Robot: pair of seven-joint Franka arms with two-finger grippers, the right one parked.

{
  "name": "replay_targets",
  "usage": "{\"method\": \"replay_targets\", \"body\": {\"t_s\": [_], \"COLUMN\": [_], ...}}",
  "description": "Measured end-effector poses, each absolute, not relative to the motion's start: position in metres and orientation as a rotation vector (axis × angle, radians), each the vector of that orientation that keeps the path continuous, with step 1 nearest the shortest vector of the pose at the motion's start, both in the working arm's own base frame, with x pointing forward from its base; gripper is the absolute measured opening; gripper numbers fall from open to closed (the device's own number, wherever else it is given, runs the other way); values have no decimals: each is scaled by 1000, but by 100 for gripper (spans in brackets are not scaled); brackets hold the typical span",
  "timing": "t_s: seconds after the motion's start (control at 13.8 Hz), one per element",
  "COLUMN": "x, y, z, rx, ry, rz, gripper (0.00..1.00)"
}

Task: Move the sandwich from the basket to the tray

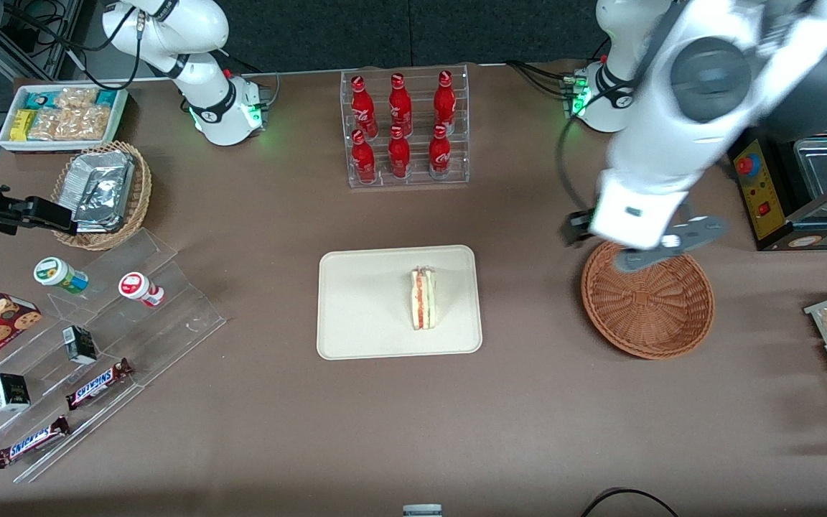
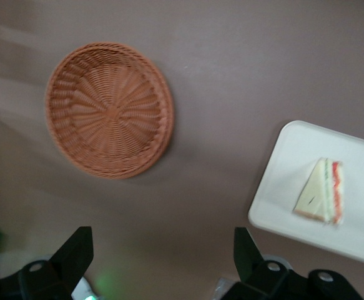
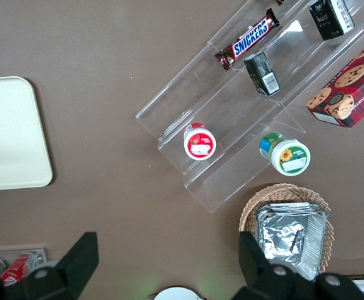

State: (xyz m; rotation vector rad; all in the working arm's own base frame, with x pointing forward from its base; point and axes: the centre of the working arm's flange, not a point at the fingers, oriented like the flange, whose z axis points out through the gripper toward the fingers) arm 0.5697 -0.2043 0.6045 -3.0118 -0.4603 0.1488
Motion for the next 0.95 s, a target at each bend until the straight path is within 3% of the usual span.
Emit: {"method": "replay_targets", "body": {"t_s": [0.15, 0.51, 0.95], "x": [568, 549, 518], "y": [-151, -32, -2], "z": [622, 651, 660], "rx": [-3023, -3080, -3119], "ry": [-383, -231, -64], "rz": [192, 206, 227], "gripper": [100, 100, 100]}}
